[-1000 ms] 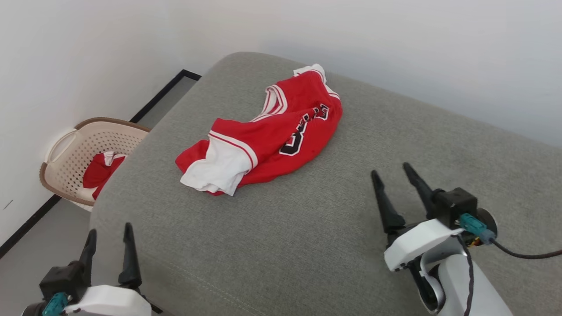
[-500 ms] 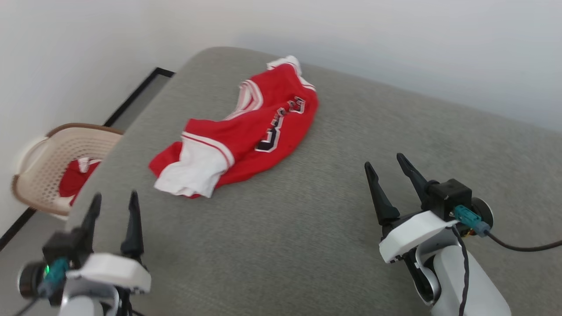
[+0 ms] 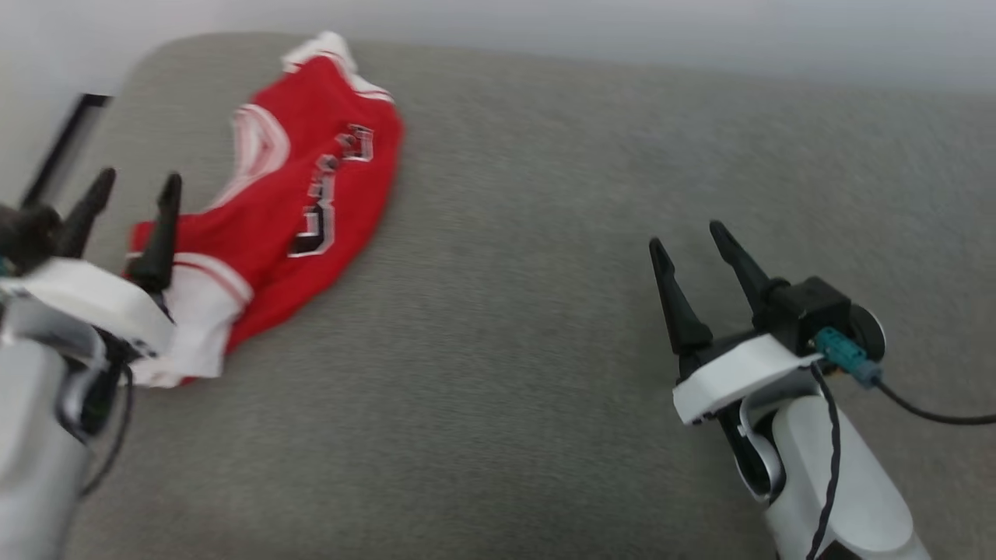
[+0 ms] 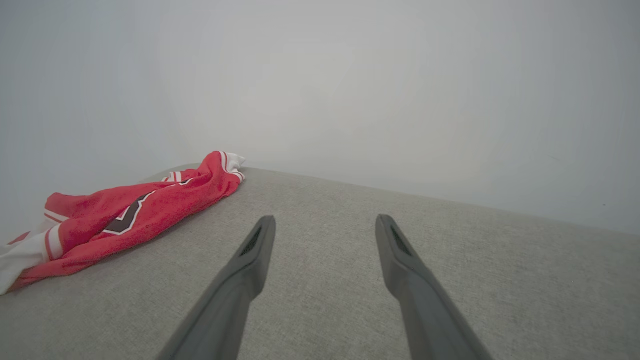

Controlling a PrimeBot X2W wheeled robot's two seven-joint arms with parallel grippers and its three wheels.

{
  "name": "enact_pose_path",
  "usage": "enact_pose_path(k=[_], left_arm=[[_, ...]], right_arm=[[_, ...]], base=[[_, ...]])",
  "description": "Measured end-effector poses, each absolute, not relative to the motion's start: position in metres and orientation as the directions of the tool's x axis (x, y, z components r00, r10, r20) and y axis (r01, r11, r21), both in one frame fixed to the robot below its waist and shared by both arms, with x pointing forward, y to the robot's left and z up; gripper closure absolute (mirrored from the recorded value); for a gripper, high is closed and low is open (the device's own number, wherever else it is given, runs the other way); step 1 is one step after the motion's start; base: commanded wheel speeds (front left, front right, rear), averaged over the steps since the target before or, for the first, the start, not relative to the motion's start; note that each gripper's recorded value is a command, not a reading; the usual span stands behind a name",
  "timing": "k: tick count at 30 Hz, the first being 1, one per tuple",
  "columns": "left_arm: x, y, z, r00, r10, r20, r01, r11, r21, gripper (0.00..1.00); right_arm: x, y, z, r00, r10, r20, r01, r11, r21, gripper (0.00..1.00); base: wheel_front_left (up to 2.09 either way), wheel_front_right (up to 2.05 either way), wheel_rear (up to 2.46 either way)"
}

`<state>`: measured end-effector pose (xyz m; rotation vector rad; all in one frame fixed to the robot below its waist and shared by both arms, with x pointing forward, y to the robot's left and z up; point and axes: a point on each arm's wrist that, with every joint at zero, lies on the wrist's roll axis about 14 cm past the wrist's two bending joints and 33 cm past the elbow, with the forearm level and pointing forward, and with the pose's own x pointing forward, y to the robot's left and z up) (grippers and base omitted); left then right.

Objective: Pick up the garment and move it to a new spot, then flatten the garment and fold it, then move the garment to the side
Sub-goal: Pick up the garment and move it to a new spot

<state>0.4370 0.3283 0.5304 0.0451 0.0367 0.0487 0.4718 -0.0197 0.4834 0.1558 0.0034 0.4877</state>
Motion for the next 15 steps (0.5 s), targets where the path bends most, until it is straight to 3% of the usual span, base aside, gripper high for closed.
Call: enact_pose_path(k=[6, 11, 15], left_arm=[[0.490, 0.322, 0.498, 0.967, -0.036, -0.251, 0.045, 0.998, 0.031, 0.00], [0.512, 0.302, 0.451, 0.867, -0.112, -0.485, 0.096, 0.994, -0.058, 0.00], [0.527, 0.294, 0.432, 0.801, -0.155, -0.579, 0.128, 0.988, -0.088, 0.00]], right_arm=[[0.481, -0.057, 0.473, 0.924, 0.382, 0.023, -0.379, 0.907, 0.180, 0.00], [0.481, -0.089, 0.460, 0.951, 0.309, -0.008, -0.302, 0.935, 0.186, 0.00], [0.482, -0.110, 0.454, 0.965, 0.260, -0.021, -0.252, 0.950, 0.185, 0.00]], base=[[0.00, 0.00, 0.00], [0.00, 0.00, 0.00], [0.00, 0.00, 0.00]])
